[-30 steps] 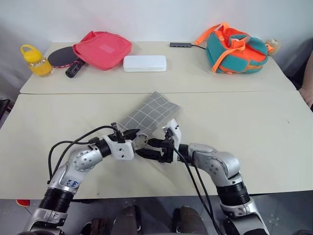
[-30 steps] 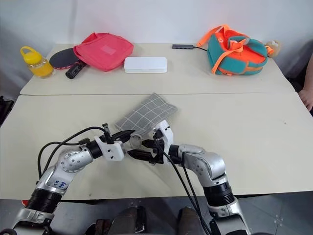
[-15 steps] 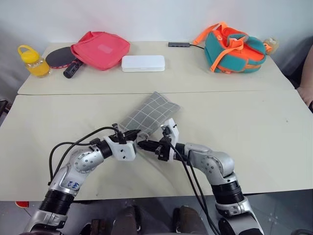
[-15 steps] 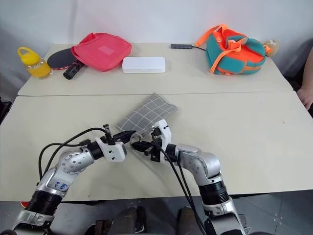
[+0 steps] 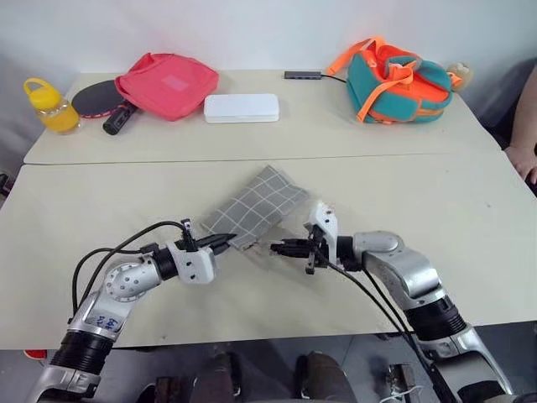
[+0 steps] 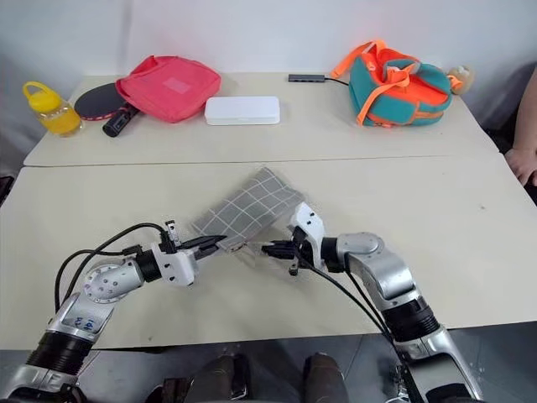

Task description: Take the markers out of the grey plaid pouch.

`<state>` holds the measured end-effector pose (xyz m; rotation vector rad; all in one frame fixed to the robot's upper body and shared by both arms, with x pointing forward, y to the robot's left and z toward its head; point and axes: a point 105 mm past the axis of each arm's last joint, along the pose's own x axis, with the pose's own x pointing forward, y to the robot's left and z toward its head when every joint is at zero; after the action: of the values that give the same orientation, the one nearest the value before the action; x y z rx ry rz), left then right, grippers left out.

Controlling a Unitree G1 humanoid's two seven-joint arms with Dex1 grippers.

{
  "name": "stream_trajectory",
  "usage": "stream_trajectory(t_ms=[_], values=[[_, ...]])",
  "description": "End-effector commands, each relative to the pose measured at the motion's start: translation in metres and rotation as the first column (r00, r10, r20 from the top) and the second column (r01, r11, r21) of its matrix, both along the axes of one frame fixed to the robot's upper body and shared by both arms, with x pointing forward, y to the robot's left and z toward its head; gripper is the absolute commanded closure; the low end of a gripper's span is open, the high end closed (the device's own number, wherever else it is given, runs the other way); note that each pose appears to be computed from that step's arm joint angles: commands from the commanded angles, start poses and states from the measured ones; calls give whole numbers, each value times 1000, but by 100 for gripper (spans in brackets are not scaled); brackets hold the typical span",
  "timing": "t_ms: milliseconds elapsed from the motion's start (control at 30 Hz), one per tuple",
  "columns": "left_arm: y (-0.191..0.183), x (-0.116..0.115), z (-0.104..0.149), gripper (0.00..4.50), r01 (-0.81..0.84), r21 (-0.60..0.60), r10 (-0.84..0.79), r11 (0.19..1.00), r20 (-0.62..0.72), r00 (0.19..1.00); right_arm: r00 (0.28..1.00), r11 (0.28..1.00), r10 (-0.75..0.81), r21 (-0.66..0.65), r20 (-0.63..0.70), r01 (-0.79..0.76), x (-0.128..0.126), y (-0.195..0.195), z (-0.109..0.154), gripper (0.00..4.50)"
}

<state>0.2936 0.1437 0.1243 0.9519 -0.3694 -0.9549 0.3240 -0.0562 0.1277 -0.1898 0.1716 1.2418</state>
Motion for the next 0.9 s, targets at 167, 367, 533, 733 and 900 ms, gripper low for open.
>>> stream_trajectory(t_ms=[167,367,533,733,900], values=[[18,-10,14,450,10,-88,-12,996,-23,1000,984,992,-97,-64,152,108,29,-42,16,448],[34,-11,18,450,-24,-101,22,995,-17,1000,962,968,-197,-115,188,221,49,-86,21,448],[38,-10,21,450,-45,-138,43,989,-18,999,961,967,-195,-123,198,222,50,-95,20,448],[38,-9,22,450,-43,-184,35,982,-43,998,951,957,-215,-148,222,251,50,-109,19,448],[33,-7,22,450,-42,-238,27,970,-67,997,965,979,-184,-49,185,196,41,-94,31,429]])
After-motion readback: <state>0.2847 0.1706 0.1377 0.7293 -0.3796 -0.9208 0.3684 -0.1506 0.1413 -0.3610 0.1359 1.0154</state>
